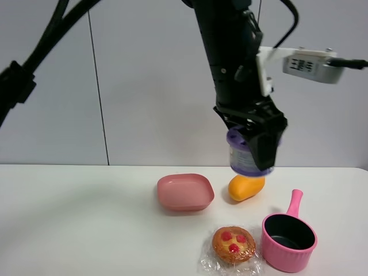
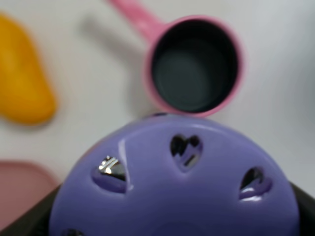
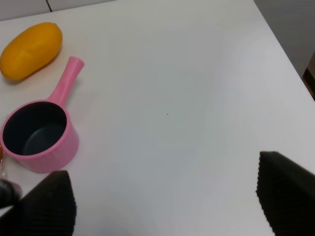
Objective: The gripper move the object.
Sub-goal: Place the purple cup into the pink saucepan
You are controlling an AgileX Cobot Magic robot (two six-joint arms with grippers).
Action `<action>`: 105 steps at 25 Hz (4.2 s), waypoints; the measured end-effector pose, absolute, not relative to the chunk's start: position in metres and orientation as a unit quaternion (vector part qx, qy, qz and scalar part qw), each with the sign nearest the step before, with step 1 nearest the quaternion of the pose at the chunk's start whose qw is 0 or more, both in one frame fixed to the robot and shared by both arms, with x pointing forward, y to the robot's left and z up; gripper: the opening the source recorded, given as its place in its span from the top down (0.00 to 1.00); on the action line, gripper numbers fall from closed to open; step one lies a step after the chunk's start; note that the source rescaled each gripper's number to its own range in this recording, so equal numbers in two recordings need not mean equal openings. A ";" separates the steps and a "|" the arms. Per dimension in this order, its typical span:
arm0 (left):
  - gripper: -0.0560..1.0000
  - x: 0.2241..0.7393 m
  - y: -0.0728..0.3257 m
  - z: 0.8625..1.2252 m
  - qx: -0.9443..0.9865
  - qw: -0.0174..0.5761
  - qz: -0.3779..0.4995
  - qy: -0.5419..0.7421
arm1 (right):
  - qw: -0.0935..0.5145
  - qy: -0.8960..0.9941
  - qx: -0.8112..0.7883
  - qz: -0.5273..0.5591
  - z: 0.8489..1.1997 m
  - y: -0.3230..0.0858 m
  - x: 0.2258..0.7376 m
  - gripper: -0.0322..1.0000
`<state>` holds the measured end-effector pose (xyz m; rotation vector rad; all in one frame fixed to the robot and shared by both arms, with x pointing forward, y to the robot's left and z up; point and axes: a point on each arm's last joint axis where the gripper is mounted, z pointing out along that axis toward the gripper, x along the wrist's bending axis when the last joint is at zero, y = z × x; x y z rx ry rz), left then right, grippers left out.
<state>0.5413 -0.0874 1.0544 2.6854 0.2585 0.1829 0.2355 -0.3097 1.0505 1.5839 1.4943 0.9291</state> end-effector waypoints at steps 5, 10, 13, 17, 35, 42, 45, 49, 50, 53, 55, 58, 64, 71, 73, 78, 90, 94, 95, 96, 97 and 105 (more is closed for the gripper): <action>0.95 0.537 -0.101 1.042 0.969 0.224 0.068 0.082 | 0.378 0.584 0.620 0.363 1.051 -0.310 0.236 0.00; 0.95 0.537 -0.106 1.042 0.964 0.239 0.083 0.078 | 0.378 0.584 0.620 0.363 1.051 -0.310 0.236 0.00; 0.95 0.532 -0.113 1.039 0.964 0.243 0.082 0.072 | 0.378 0.584 0.620 0.363 1.051 -0.310 0.236 0.00; 0.95 0.530 -0.121 1.022 0.967 0.234 0.074 0.068 | 0.378 0.584 0.620 0.363 1.051 -0.310 0.236 0.00; 0.95 0.540 -0.140 0.955 0.969 0.226 0.071 0.072 | 0.378 0.584 0.620 0.363 1.051 -0.310 0.236 0.00; 0.95 0.542 -0.143 0.946 0.968 0.229 0.072 0.074 | 0.378 0.584 0.620 0.363 1.051 -0.310 0.236 0.00; 0.95 0.541 -0.143 0.947 0.968 0.231 0.070 0.075 | 0.378 0.584 0.620 0.363 1.051 -0.310 0.236 0.00; 0.95 0.541 -0.144 0.947 0.967 0.234 0.066 0.077 | 0.378 0.584 0.620 0.363 1.051 -0.310 0.236 0.00; 0.95 0.541 -0.144 0.947 0.967 0.234 0.066 0.077 | 0.378 0.584 0.620 0.363 1.051 -0.310 0.236 0.00; 0.95 0.540 -0.144 0.947 0.967 0.233 0.065 0.077 | 0.378 0.584 0.620 0.363 1.051 -0.310 0.236 0.00; 0.95 0.540 -0.145 0.949 0.966 0.238 0.062 0.079 | 0.378 0.584 0.620 0.363 1.051 -0.310 0.236 0.00; 0.95 0.539 -0.146 0.952 0.964 0.246 0.058 0.081 | 0.378 0.584 0.620 0.363 1.051 -0.310 0.236 0.00; 0.95 0.538 -0.151 0.954 0.960 0.261 0.064 0.080 | 0.377 0.584 0.620 0.364 1.051 -0.310 0.236 0.00; 0.95 0.538 -0.152 0.955 0.957 0.269 0.071 0.079 | 0.377 0.584 0.620 0.364 1.051 -0.310 0.236 0.00; 0.95 0.538 -0.152 0.955 0.959 0.264 0.073 0.077 | 0.377 0.584 0.620 0.364 1.051 -0.310 0.236 0.00; 0.95 0.538 -0.149 0.951 0.964 0.246 0.071 0.072 | 0.377 0.584 0.620 0.364 1.051 -0.310 0.236 0.00; 0.95 0.537 -0.151 0.941 0.967 0.236 0.066 0.071 | 0.377 0.584 0.620 0.364 1.051 -0.310 0.236 0.00; 0.95 0.537 -0.151 0.941 0.966 0.238 0.067 0.070 | 0.377 0.584 0.620 0.364 1.051 -0.310 0.236 0.00; 0.95 0.537 -0.151 0.941 0.966 0.239 0.068 0.071 | 0.377 0.584 0.620 0.364 1.051 -0.310 0.236 0.00; 0.95 0.537 -0.151 0.941 0.966 0.239 0.068 0.071 | 0.377 0.584 0.620 0.364 1.051 -0.310 0.236 0.00; 0.95 0.537 -0.152 0.941 0.966 0.240 0.068 0.071 | 0.377 0.584 0.620 0.364 1.051 -0.310 0.236 0.00; 0.95 0.537 -0.152 0.941 0.965 0.242 0.070 0.071 | 0.377 0.584 0.620 0.364 1.051 -0.310 0.236 0.00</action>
